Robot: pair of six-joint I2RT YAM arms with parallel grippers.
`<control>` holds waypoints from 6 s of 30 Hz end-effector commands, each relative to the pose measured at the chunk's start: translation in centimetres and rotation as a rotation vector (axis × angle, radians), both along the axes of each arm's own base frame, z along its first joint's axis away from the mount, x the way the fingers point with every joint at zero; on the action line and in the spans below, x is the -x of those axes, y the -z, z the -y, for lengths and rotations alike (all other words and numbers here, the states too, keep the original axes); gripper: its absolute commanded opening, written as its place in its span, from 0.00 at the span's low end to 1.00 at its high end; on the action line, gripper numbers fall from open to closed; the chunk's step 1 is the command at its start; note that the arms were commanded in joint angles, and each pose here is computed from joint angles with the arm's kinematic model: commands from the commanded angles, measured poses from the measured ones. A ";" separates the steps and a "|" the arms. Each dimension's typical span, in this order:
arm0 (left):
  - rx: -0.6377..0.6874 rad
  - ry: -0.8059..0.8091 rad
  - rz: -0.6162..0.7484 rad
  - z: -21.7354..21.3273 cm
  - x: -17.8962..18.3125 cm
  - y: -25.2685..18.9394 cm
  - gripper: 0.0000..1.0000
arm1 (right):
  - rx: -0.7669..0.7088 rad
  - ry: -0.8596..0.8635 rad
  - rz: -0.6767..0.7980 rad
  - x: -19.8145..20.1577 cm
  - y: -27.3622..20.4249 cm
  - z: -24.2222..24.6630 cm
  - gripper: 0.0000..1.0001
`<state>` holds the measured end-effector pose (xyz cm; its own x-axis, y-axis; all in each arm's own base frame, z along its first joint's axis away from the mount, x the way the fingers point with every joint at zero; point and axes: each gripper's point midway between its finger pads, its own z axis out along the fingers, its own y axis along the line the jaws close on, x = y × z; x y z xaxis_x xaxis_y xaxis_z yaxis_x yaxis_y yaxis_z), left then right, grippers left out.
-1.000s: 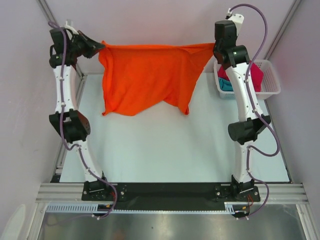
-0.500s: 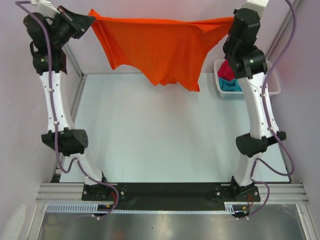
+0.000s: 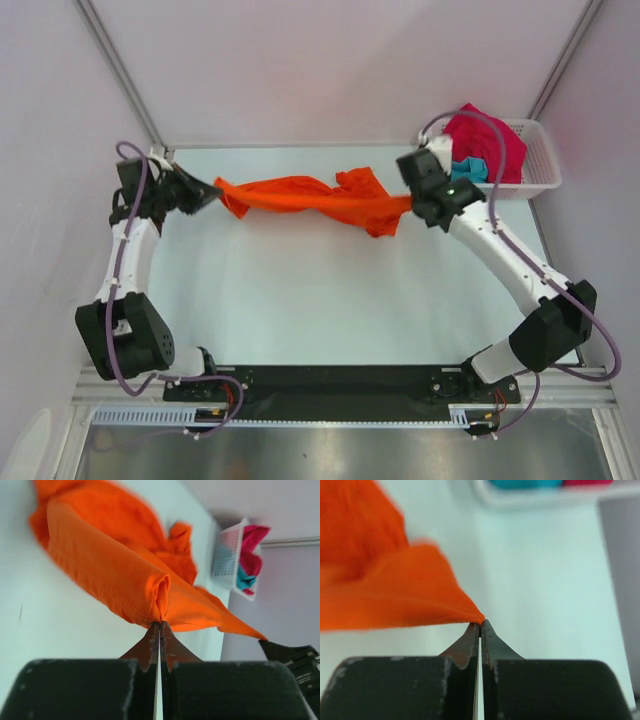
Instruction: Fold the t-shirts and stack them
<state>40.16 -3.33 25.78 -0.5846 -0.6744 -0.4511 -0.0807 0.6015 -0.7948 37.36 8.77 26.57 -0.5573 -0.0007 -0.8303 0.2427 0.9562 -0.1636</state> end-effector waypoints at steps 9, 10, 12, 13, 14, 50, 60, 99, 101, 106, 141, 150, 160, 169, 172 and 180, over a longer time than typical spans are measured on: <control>-0.115 -0.015 0.006 1.3 11.9 0.4 0.00 | -0.133 -0.046 -0.175 15.1 2.8 -2.3 0.00; -0.111 -0.016 -0.003 1.4 12.3 0.6 0.00 | -0.129 -0.045 -0.186 15.6 2.9 -2.2 0.00; -0.092 -0.012 -0.026 1.8 13.2 1.5 0.00 | -0.115 -0.045 -0.221 17.1 3.4 -2.0 0.00; -0.093 -0.013 -0.020 1.9 13.6 1.5 0.00 | -0.099 -0.041 -0.240 17.6 3.7 -1.7 0.00; -0.092 -0.016 -0.039 1.9 13.9 2.2 0.00 | -0.095 -0.044 -0.254 17.9 4.1 -1.7 0.00; -0.164 -0.137 -0.200 1.2 20.3 7.4 0.91 | -0.141 -0.058 -0.389 23.3 7.6 -2.0 0.43; -0.085 -0.130 -0.156 0.6 13.8 5.3 0.99 | -0.136 -0.093 -0.269 18.2 7.8 -3.7 0.52; -0.104 0.007 0.063 2.7 15.4 1.7 1.00 | -0.877 -0.383 -0.150 -24.9 15.0 -11.9 0.51; -0.108 0.004 0.069 2.7 15.6 1.7 1.00 | -0.872 -0.366 -0.154 -25.2 16.0 -11.5 0.51; -0.119 -0.007 0.075 2.5 15.3 1.5 0.99 | -0.868 -0.341 -0.179 -25.4 18.3 -11.0 0.51; -0.128 -0.019 0.007 1.8 14.3 3.6 1.00 | -0.858 -0.372 -0.225 -25.7 21.6 -11.8 0.00; -0.138 -0.013 0.008 1.8 14.7 3.8 0.99 | -0.634 -0.135 -0.104 -27.6 18.0 -3.7 0.00; -0.135 -0.009 -0.001 1.9 14.9 4.4 1.00 | -0.546 0.001 -0.039 -29.0 17.5 1.2 0.04; -0.129 -0.007 -0.018 1.9 14.6 5.0 0.99 | -0.566 -0.116 -0.040 -27.8 14.7 -0.8 0.51; -0.135 -0.046 -0.060 1.2 14.3 6.0 1.00 | -0.531 -0.138 0.009 -26.3 10.3 -1.1 0.51; -0.081 -0.070 -0.342 1.2 15.5 12.4 1.00 | -0.562 -0.240 0.021 -10.7 5.9 -5.8 0.50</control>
